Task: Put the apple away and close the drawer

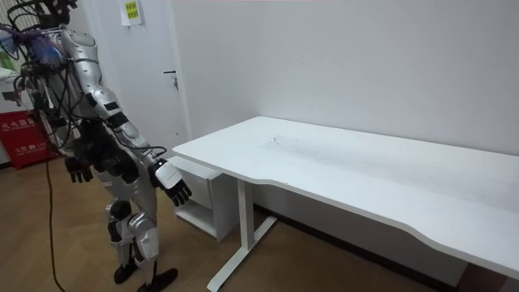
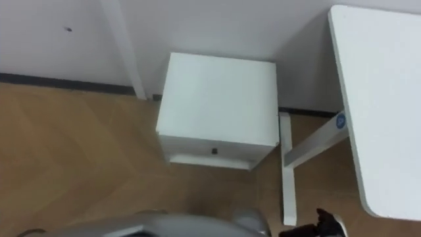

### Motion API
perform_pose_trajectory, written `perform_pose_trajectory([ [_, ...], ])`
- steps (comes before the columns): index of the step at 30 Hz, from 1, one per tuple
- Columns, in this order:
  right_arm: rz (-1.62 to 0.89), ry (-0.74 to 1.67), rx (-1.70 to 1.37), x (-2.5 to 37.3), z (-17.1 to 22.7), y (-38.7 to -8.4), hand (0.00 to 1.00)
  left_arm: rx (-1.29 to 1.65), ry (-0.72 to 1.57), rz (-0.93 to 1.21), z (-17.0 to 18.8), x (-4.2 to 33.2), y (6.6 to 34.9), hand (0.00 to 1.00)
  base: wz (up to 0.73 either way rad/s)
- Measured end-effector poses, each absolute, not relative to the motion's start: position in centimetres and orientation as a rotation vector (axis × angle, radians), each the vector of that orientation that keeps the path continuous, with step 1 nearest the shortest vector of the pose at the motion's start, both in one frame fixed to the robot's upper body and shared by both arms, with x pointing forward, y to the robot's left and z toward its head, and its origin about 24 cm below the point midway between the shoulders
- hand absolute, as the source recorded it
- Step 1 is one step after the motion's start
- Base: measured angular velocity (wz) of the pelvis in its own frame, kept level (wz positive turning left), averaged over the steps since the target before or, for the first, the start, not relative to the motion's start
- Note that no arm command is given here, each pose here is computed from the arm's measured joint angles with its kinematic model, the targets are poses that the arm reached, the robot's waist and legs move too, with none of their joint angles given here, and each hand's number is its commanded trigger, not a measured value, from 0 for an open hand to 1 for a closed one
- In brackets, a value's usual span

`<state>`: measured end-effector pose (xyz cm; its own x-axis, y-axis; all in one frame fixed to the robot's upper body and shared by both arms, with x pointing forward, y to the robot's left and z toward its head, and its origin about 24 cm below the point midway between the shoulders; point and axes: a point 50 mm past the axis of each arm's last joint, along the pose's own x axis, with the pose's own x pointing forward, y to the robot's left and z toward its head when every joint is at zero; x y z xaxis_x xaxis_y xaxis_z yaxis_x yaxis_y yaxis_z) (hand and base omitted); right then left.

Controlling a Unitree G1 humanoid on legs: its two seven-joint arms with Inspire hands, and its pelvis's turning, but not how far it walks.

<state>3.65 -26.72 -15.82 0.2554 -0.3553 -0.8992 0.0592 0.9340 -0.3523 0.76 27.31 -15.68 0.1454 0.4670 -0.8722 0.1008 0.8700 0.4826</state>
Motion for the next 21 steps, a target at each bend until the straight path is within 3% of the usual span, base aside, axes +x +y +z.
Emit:
perform_pose_trajectory([
  [5, -0.254, 1.289, -0.198, 3.9, -16.1, -26.0, 0.0, 0.467, 1.401, 0.273, -15.8, 1.2, 26.8, 0.0, -0.25],
  [12, -0.248, 1.446, -0.154, 0.8, -16.6, -25.8, 0.0, 0.403, 1.438, 0.295, -16.2, 0.6, 25.8, 0.0, 0.12],
  [21, -0.235, 1.532, -0.144, -0.3, -16.6, -25.9, 0.0, 0.328, 1.495, 0.287, -16.6, -0.5, 25.0, 0.0, 0.02],
])
